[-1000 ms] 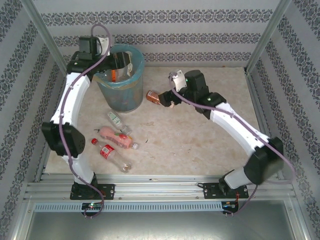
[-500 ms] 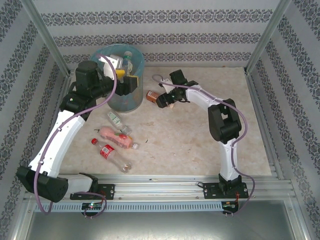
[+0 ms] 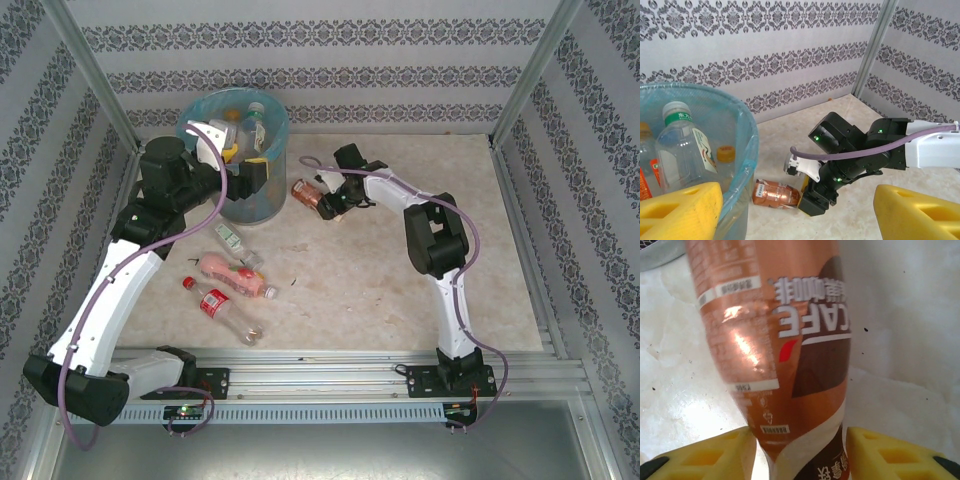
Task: Put the plastic bottles in the bin
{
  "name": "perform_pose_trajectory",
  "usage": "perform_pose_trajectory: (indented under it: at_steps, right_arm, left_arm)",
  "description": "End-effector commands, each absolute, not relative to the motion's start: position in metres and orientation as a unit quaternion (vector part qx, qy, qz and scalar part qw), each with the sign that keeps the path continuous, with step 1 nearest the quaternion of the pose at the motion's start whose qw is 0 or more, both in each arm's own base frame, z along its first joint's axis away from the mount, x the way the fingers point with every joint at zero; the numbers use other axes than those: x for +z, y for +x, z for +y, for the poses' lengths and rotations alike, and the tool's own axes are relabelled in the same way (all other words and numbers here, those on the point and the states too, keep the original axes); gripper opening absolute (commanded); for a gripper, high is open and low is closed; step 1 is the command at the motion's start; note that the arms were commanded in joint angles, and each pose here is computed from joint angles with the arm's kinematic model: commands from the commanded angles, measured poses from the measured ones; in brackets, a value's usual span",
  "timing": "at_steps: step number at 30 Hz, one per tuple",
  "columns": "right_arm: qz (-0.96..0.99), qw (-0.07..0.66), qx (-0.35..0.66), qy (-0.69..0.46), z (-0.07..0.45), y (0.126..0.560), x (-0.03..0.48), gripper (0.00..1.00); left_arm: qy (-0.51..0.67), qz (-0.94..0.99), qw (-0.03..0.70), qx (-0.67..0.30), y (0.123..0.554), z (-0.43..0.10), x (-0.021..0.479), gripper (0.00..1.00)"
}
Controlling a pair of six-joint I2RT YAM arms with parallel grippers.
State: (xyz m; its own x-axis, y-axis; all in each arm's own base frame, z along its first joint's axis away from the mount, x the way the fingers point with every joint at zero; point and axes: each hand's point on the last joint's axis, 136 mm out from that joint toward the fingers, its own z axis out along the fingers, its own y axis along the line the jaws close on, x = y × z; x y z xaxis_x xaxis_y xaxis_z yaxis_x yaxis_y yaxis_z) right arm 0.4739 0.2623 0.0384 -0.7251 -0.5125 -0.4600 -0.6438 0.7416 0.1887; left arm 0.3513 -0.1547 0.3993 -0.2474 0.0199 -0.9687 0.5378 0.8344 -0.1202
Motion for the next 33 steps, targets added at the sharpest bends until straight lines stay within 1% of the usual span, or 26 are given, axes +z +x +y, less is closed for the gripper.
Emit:
perform_pose_trajectory:
  at_steps: [1,5,7,10,11,13,16,17,18,21,27,31,33]
  right_arm:
    - [0.914,0.168,0.168,-0.328,0.267,0.466,0.032,0.41]
    - [0.918,0.169,0.154,-0.322,0.263,0.464,0.036,0.36]
    - [0.921,0.175,0.143,-0.319,0.259,0.462,0.04,0.37]
    - [0.921,0.184,0.136,-0.316,0.257,0.461,0.047,0.46]
    - [0.921,0.182,0.136,-0.318,0.259,0.46,0.046,0.47]
    - [0.921,0.177,0.131,-0.321,0.262,0.459,0.041,0.53]
    - [0.922,0.167,0.127,-0.327,0.268,0.456,0.033,0.57]
    - [0.922,0.165,0.125,-0.328,0.269,0.456,0.031,0.56]
    - [0.923,0.161,0.125,-0.328,0.27,0.455,0.028,0.54]
    - [0.925,0.156,0.122,-0.324,0.267,0.454,0.026,0.44]
    - [0.929,0.179,0.112,-0.303,0.253,0.45,0.052,0.31]
    - [0.929,0.217,0.133,-0.268,0.241,0.439,0.084,0.28]
    - [0.927,0.232,0.145,-0.256,0.236,0.428,0.098,0.27]
  left_arm:
    - [0.19,0.736,0.615,-0.209,0.349,-0.151,0.415,0.8]
    - [0.19,0.733,0.62,-0.206,0.346,-0.15,0.419,0.8]
    - [0.189,0.732,0.622,-0.204,0.345,-0.149,0.42,0.8]
    - [0.187,0.728,0.628,-0.202,0.344,-0.147,0.423,0.8]
    - [0.185,0.727,0.63,-0.2,0.344,-0.146,0.423,0.8]
    - [0.182,0.726,0.633,-0.199,0.345,-0.145,0.424,0.81]
    - [0.177,0.728,0.631,-0.201,0.346,-0.145,0.422,0.81]
    - [0.177,0.728,0.631,-0.202,0.345,-0.145,0.422,0.81]
    - [0.176,0.728,0.631,-0.202,0.345,-0.145,0.422,0.81]
    - [0.175,0.73,0.63,-0.2,0.344,-0.144,0.422,0.81]
    - [0.168,0.721,0.641,-0.202,0.342,-0.142,0.431,0.81]
    - [0.155,0.715,0.644,-0.225,0.344,-0.145,0.433,0.81]
    - [0.152,0.713,0.64,-0.244,0.345,-0.149,0.432,0.83]
